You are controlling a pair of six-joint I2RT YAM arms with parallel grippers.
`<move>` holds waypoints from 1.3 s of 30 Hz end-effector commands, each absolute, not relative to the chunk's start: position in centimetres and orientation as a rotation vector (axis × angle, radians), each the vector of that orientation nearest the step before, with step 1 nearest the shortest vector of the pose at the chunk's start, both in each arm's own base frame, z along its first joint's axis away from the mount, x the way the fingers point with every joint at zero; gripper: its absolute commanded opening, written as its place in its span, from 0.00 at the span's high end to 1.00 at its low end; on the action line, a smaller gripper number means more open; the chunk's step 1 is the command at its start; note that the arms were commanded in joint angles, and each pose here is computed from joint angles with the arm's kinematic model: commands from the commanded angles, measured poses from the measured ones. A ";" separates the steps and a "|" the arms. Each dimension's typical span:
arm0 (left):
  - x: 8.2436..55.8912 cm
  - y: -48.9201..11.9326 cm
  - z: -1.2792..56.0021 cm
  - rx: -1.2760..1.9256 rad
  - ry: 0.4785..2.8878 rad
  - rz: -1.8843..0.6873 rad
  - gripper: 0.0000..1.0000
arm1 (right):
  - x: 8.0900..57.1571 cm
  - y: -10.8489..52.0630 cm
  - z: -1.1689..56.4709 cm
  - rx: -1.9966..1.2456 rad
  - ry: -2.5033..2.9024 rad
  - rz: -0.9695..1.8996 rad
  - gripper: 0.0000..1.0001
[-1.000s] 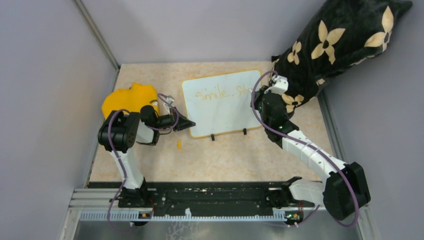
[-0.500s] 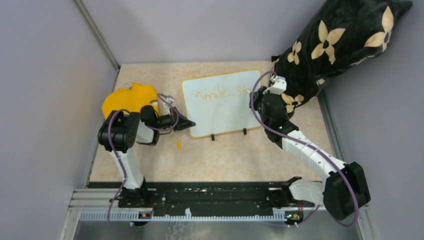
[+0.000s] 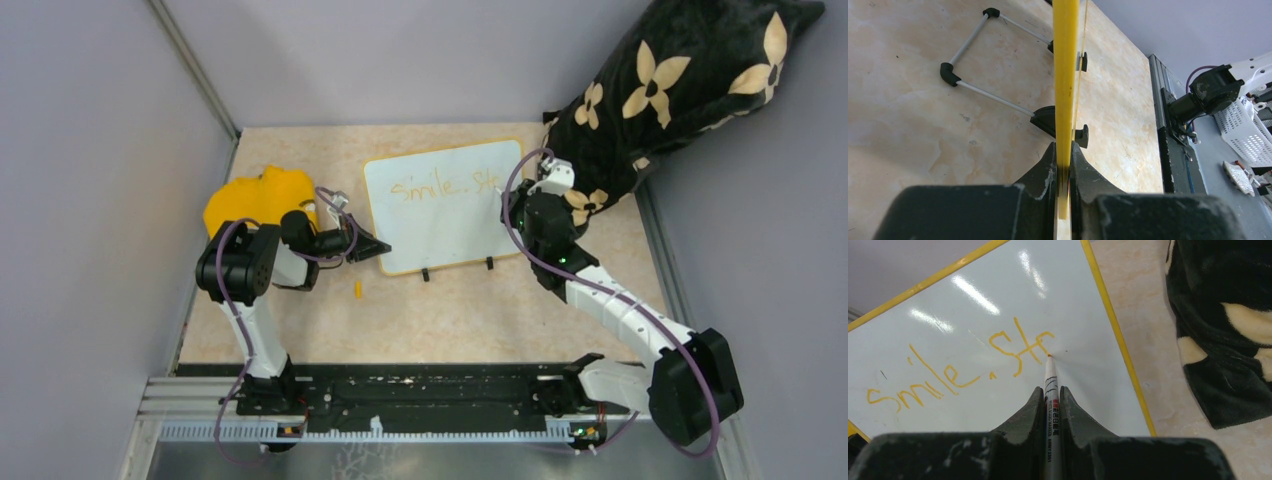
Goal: Write a sentence on the whiteboard
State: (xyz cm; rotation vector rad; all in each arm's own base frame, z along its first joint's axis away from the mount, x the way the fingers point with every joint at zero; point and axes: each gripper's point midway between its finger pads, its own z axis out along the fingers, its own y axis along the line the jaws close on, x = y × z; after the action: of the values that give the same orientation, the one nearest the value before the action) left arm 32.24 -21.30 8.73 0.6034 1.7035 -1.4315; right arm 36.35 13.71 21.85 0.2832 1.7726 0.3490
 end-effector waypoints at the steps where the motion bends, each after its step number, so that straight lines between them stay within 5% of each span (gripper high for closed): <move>1: 32.7 -21.1 7.1 0.559 1.757 -1.415 1.00 | 36.2 12.8 22.8 0.314 1.743 0.324 1.00; 39: 32.7 -21.1 7.1 0.561 1.756 -1.417 1.00 | 38.2 13.0 26.7 0.319 1.660 0.325 1.00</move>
State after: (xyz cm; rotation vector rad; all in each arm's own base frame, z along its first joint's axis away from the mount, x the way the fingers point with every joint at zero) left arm 32.23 -21.30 8.73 0.6039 1.7036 -1.4316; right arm 37.00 12.92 22.94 0.3032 1.7582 0.2912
